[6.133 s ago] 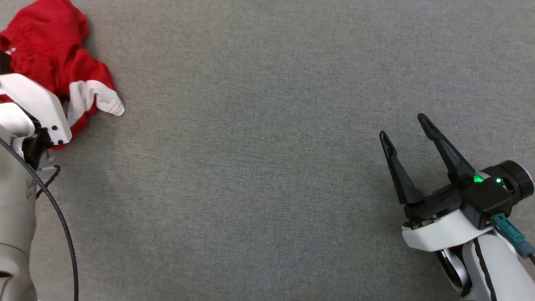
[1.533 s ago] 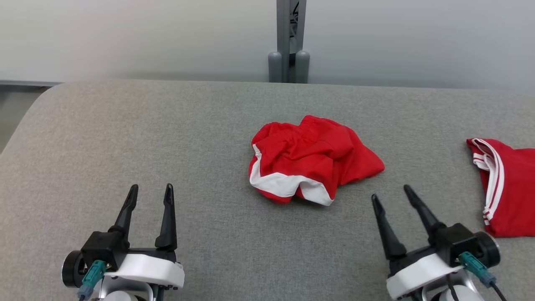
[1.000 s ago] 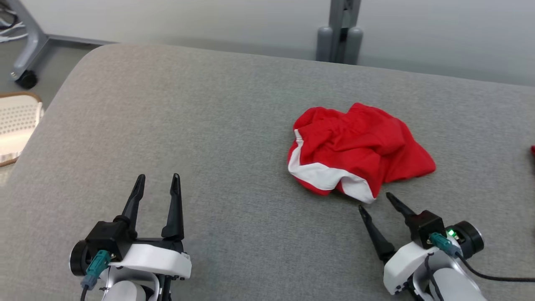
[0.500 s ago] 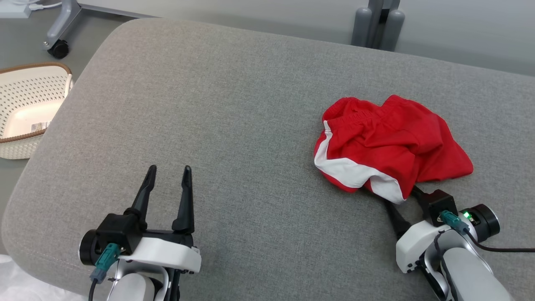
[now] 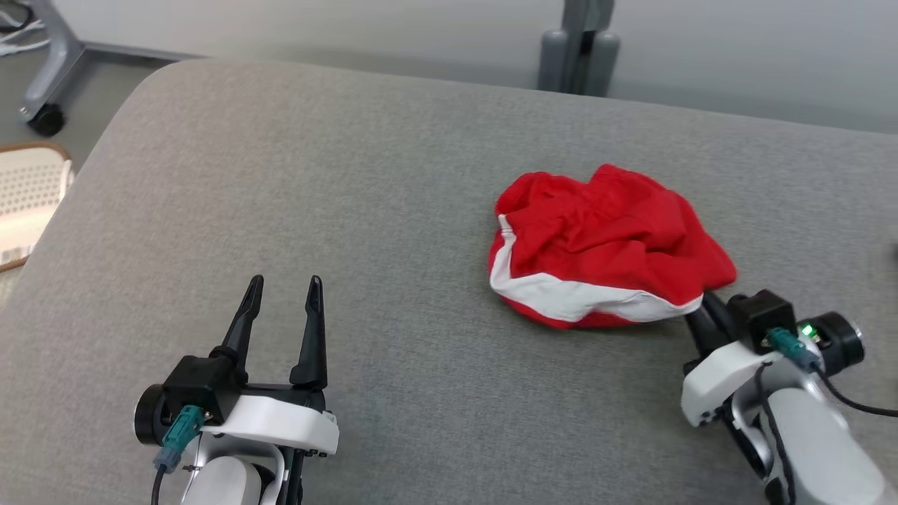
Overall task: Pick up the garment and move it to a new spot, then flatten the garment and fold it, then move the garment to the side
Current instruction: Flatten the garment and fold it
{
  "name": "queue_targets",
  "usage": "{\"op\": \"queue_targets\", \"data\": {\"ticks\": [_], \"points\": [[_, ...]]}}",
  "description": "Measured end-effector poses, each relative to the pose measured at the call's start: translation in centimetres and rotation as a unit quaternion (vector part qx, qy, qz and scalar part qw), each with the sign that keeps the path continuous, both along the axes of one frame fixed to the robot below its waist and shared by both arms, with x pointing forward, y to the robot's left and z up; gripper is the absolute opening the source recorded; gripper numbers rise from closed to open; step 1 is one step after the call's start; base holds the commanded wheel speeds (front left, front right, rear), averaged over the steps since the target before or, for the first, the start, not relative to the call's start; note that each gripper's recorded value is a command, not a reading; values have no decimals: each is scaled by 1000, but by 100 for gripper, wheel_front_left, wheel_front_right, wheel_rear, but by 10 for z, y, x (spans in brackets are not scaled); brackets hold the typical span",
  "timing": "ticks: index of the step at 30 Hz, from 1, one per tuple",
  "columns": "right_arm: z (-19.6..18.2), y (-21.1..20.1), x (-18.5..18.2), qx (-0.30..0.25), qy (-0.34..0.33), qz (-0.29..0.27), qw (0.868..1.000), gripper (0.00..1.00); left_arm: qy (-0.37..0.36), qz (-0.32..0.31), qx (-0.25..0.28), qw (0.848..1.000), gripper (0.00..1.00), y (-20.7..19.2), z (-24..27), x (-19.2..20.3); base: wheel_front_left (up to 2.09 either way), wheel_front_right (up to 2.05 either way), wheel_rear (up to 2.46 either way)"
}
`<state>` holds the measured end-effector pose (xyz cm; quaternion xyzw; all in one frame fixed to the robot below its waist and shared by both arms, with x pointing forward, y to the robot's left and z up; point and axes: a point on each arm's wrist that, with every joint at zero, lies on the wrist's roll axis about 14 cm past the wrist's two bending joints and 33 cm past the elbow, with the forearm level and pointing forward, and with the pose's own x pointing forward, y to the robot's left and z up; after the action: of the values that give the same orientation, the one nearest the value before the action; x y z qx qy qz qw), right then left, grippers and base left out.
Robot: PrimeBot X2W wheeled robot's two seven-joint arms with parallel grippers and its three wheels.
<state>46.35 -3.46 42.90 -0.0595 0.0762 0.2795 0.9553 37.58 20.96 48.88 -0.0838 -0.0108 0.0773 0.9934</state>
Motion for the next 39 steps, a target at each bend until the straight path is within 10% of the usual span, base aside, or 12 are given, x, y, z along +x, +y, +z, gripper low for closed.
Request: {"op": "queue_targets", "data": {"ticks": [14, 26, 27, 28, 39], "points": [[172, -86, 22, 6, -246, -103, 964, 0, -27, -65, -20, 997, 100, -44, 16, 10, 0, 0, 0], [-9, -142, -53, -90, 35, -156, 983, 0, -20, -93, -23, 995, 100, -62, 10, 13, 0, 0, 0], [-20, -146, -61, -86, 57, -166, 981, 71, -19, -95, -23, 995, 100, -63, 10, 13, 0, 0, 0], [-28, -150, -68, -87, 73, -171, 979, 100, -18, -97, -22, 995, 100, -64, 9, 14, 0, 0, 0], [-8, -166, -68, -42, 51, -216, 974, 100, -22, -135, -16, 990, 100, -88, 11, 23, 0, 0, 0]]}}
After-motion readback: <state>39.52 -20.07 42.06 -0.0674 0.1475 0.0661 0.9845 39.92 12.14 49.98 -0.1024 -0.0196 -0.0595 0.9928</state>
